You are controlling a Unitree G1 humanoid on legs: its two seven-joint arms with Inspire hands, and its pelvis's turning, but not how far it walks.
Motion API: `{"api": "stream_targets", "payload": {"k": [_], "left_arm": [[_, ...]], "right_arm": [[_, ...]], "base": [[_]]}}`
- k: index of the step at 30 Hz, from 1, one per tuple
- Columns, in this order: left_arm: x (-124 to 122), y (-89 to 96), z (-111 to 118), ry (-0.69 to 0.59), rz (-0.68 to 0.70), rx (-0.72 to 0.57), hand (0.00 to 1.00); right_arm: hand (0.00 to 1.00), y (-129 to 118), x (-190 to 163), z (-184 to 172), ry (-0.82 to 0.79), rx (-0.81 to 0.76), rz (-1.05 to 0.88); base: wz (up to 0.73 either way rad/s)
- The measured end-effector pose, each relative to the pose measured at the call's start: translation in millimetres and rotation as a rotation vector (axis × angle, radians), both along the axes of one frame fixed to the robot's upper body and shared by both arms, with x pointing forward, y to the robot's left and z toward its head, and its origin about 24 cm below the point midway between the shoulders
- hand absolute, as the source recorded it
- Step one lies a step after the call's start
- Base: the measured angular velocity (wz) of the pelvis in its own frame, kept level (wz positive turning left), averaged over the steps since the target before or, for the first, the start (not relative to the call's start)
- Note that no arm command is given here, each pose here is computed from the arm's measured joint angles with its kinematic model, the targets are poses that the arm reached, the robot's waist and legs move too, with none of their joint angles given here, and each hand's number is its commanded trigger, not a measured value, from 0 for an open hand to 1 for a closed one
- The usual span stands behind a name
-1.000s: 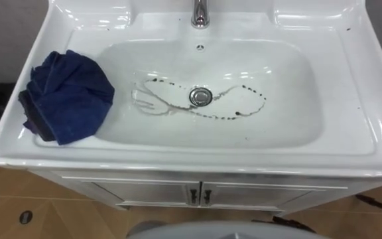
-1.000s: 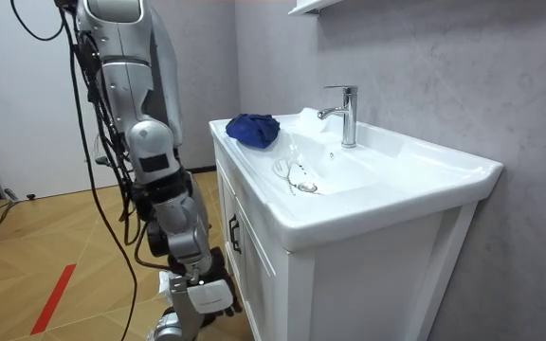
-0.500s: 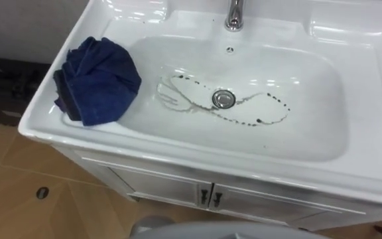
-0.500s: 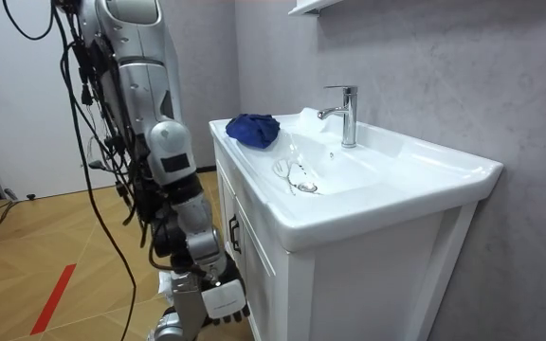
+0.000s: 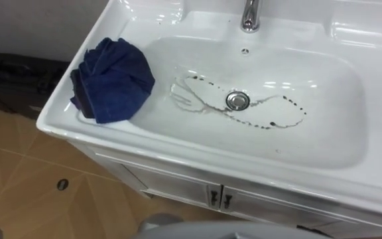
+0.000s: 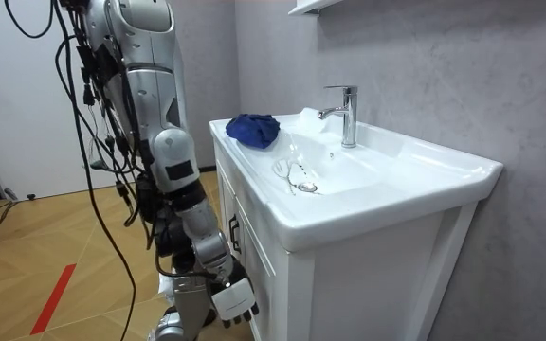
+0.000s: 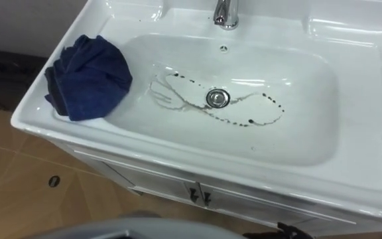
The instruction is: Wipe basin
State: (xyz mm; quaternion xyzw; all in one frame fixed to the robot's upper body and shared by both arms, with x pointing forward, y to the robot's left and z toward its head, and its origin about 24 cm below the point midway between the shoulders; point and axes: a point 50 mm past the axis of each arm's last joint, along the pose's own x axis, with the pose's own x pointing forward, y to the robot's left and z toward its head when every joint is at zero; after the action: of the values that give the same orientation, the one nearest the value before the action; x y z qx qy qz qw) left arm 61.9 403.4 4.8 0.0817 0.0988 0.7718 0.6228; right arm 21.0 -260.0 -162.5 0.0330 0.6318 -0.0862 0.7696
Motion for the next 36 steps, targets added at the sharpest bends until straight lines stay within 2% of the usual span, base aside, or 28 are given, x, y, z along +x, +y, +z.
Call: {"api": "stream_targets", "payload": {"k": [2, 11, 17, 28, 36], "left_arm": [[9.8, 0.7, 16.5, -0.065, 0.001, 0.062, 0.00], [40.1, 5.7, 60.0, -0.236, -0.019, 0.213, 0.00], [46.4, 2.0, 73.7, -0.285, -0.066, 0.254, 0.00], [56.3, -8.4, 89.3, -0.282, -0.201, 0.333, 0.00], [80.6, -31.8, 93.7, -0.152, -0.426, 0.447, 0.00]], "right_arm": [[0.00, -0.1, 1.2, 0.2, -0.008, -0.004, 0.006], [0.00, -1.2, -1.4, 0.5, -0.007, -0.012, 0.015], [0.00, -0.5, -3.6, 0.4, -0.010, 0.004, -0.008], [0.00, -1.3, 0.1, 1.5, -0.053, 0.036, -0.034], [0.00, -0.8, 0.0, 1.8, -0.072, 0.062, -0.039]], "base": [[0.00], [0.00], [-0.01], [-0.06], [-0.01]]}}
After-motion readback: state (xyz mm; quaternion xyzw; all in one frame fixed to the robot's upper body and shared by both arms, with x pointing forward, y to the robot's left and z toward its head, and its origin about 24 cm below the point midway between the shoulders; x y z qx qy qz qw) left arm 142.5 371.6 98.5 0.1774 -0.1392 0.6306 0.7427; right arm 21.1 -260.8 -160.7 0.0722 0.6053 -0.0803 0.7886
